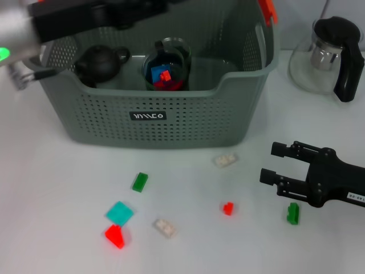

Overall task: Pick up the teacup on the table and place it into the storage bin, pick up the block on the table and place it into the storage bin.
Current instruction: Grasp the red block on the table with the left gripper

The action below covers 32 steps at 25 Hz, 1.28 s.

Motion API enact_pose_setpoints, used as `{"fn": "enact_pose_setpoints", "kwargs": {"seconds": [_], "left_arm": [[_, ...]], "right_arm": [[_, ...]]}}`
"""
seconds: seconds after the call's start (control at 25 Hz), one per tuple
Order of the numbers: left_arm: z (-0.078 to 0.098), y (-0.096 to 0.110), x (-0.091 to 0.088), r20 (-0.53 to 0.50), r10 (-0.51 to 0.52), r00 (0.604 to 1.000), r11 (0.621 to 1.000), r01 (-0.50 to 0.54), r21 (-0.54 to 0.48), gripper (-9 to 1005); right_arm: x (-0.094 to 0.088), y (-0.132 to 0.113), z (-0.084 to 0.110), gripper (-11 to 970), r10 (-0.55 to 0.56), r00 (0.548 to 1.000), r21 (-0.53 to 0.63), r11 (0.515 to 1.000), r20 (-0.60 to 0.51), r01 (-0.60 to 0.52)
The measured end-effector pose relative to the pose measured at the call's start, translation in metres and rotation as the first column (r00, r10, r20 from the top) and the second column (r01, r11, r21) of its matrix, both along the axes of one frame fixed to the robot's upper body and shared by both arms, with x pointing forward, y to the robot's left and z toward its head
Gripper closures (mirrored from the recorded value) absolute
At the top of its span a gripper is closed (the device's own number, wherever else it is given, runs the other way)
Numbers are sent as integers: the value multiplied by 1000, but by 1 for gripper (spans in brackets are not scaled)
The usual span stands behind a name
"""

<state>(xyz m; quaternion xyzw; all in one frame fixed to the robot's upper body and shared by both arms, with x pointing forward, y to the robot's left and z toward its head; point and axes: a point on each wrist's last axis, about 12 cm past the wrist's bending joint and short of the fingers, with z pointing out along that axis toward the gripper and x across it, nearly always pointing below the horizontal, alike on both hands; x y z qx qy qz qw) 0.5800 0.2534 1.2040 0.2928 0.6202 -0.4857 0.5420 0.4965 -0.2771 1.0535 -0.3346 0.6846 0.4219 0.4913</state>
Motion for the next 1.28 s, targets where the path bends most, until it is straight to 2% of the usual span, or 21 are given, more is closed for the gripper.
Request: {"fn": "enact_pose_setpoints", "kwargs": {"seconds": [0.08, 0.2, 0.36, 0.52, 0.72, 0.84, 0.92, 0.96, 1.04, 1.28], "left_arm": [[-8, 13, -15, 43, -63, 997, 994, 66, -81, 450], [-30, 25, -35, 65, -83, 994, 992, 89, -92, 454], [-64, 33, -62, 81, -72, 994, 996, 68, 57, 456], [-95, 40, -85, 19, -108, 994, 962, 100, 254, 455], [-118, 48, -100, -65, -165, 984, 890, 178, 421, 454], [-128, 50, -107, -58, -185, 981, 855, 190, 483, 453], [-131, 51, -109, -44, -187, 981, 848, 184, 498, 453], [-141, 52, -115, 1, -190, 982, 831, 160, 533, 453], [-145, 53, -117, 10, -182, 983, 825, 147, 545, 452], [-161, 55, -121, -39, -154, 987, 798, 148, 584, 451]], "right_arm": [[0, 0, 0, 200, 0, 1000, 1, 1000, 1, 0], [1, 0, 1, 200, 1, 1000, 1, 1000, 2, -1], [1, 0, 1, 200, 0, 1000, 1, 1000, 3, 0], [0, -1, 0, 200, -4, 1000, 1, 1000, -2, 4], [0, -3, 0, 200, -12, 1000, -4, 1000, -8, 12], [0, -3, 0, 200, -11, 1000, -5, 1000, -9, 11], [0, -3, -1, 200, -11, 1000, -5, 1000, -10, 11], [0, -3, -1, 200, -11, 1000, -5, 1000, -10, 11], [0, -3, -1, 200, -11, 1000, -5, 1000, -10, 11], [0, -2, -1, 200, -11, 1000, -6, 1000, -11, 11]]}}
